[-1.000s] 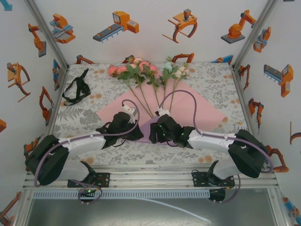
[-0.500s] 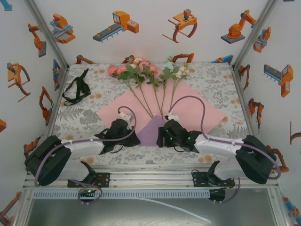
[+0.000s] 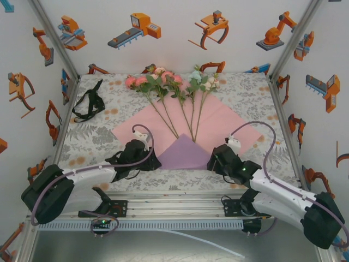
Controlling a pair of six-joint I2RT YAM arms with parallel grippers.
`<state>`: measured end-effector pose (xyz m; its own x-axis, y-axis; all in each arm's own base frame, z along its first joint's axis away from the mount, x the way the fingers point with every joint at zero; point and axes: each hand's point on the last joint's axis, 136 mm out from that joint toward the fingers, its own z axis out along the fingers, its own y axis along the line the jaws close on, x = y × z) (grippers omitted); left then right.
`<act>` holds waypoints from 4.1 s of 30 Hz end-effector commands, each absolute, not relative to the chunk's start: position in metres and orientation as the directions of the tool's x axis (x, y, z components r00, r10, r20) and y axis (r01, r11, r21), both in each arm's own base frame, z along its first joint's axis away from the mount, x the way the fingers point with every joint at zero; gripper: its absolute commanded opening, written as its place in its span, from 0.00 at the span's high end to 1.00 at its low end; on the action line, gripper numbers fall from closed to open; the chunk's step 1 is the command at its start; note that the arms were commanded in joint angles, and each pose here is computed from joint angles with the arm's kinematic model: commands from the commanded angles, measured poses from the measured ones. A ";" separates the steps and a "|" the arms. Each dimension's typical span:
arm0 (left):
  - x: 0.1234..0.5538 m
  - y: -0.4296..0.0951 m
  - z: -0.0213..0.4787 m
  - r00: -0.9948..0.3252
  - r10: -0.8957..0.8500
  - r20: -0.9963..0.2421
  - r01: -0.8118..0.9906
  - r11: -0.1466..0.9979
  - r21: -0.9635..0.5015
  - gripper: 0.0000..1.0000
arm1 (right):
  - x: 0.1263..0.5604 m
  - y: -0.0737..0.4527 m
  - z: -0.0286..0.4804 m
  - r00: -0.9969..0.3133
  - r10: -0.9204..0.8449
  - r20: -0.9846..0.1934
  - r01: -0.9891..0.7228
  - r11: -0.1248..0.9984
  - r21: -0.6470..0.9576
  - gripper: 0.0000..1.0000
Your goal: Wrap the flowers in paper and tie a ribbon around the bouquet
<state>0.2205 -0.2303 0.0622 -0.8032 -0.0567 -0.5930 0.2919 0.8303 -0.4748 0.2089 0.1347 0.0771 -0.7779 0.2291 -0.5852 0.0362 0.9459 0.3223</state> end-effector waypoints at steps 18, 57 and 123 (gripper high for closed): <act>0.316 -0.038 0.069 -0.603 -0.626 -0.494 -0.503 0.779 -0.374 0.30 | 0.298 0.277 0.101 -0.589 -0.368 -0.720 -0.481 0.875 -0.054 0.34; 0.315 -0.108 0.067 -0.638 -0.693 -0.336 -0.357 0.652 -0.669 0.27 | 0.287 0.277 0.041 -0.639 -0.448 -0.625 -0.535 0.843 -0.059 0.59; 0.418 -0.345 0.152 -0.796 -0.580 -0.170 -0.119 0.426 -0.897 0.91 | 0.290 0.276 0.117 -0.764 0.338 -0.549 -0.203 0.682 0.702 0.86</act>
<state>0.4056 -0.3407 0.1376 -0.8156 -0.5579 -0.1536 -0.1471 0.4566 -0.8774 0.2744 0.2817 0.1006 -0.8220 0.2570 -0.5081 -0.2102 0.6923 0.6903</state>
